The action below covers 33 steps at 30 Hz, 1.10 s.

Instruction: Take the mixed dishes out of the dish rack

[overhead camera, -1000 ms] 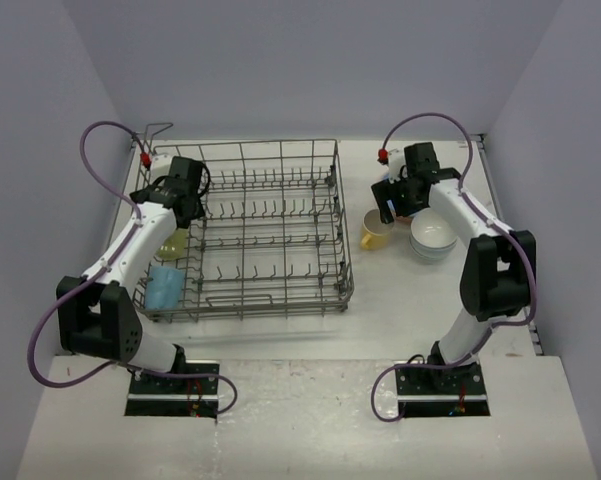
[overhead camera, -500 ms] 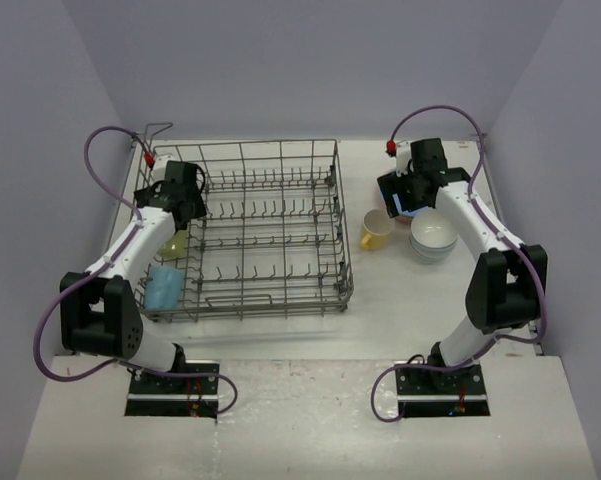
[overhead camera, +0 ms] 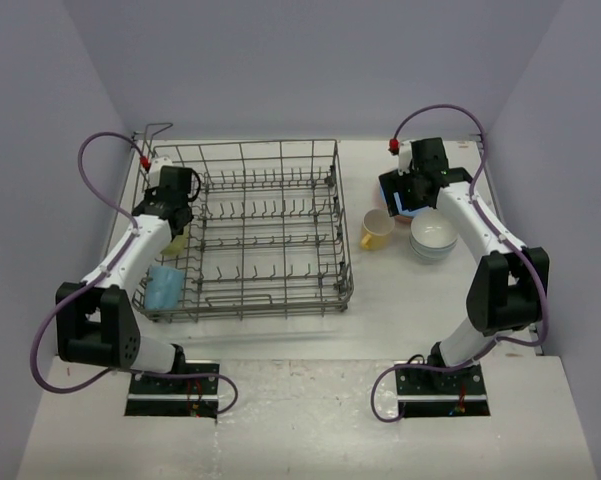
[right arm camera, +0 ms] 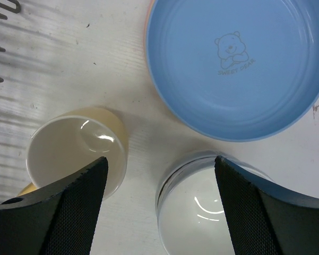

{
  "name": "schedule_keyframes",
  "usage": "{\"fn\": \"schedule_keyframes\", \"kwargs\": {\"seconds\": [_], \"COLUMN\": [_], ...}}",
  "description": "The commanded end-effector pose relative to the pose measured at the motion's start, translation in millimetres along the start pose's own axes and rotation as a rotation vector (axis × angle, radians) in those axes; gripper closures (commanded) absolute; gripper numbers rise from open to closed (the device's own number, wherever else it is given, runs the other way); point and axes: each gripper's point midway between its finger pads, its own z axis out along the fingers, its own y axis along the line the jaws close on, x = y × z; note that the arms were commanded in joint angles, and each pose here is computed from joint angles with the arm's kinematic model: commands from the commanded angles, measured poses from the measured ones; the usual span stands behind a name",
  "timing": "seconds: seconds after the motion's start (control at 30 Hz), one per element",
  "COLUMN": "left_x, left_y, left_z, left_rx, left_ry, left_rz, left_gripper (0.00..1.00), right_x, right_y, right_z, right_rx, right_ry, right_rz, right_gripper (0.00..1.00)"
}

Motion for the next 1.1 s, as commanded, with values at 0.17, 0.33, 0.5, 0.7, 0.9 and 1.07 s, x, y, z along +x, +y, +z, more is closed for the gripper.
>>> {"fn": "schedule_keyframes", "kwargs": {"seconds": [0.17, 0.33, 0.5, 0.7, 0.9, 1.07], "left_x": [-12, -31, -75, -114, -131, -134], "left_y": [8, -1, -18, -35, -69, -119], "left_z": [3, -15, -54, -92, -132, -225], "left_rx": [-0.08, -0.014, 0.075, 0.255, 0.519, 0.995], "left_ry": [-0.008, -0.067, -0.237, -0.396, -0.549, -0.813], "left_rz": [-0.012, 0.006, 0.029, 0.042, 0.199, 0.396], "left_gripper": [1.0, 1.0, 1.0, 1.0, 1.0, 1.0], "right_x": [-18, -26, -49, -75, -99, -111], "right_y": [-8, -7, 0, 10, 53, 121], "right_z": [-19, -26, -41, -70, -115, -147], "right_rx": [0.045, 0.044, 0.012, -0.05, -0.3, -0.556], "right_ry": [-0.059, -0.081, -0.155, -0.31, -0.412, -0.367], "right_rz": [0.033, 0.078, 0.2, 0.269, 0.235, 0.202], "right_gripper": [0.18, 0.18, 0.18, 0.18, 0.18, 0.13]}}
